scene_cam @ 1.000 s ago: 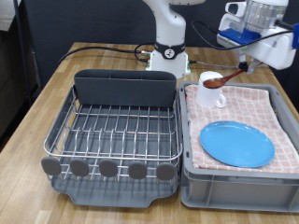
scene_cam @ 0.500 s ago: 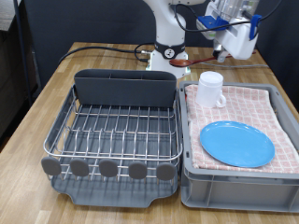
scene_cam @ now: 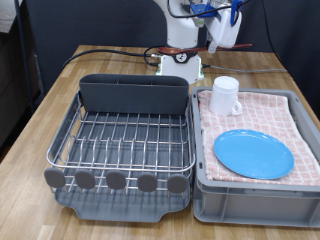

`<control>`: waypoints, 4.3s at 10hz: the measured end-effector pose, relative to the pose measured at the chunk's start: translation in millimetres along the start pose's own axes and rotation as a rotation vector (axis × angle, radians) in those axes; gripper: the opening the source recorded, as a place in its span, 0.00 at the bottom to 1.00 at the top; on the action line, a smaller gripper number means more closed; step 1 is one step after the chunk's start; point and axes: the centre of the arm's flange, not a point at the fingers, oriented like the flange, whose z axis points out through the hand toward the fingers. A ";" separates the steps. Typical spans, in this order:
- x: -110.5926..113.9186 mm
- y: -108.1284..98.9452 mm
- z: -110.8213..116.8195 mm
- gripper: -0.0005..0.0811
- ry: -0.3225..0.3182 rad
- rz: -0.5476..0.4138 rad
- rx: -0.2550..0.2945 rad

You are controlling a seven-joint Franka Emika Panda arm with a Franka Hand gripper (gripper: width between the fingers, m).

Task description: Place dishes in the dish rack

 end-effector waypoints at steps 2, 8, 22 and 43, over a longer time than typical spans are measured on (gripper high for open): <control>6.0 -2.1 2.8 0.12 0.015 0.023 -0.020; 60.5 -15.7 17.3 0.12 -0.006 0.135 -0.052; 113.3 -33.6 33.4 0.12 -0.220 0.140 -0.204; 152.1 -52.6 103.7 0.12 -0.471 0.045 -0.441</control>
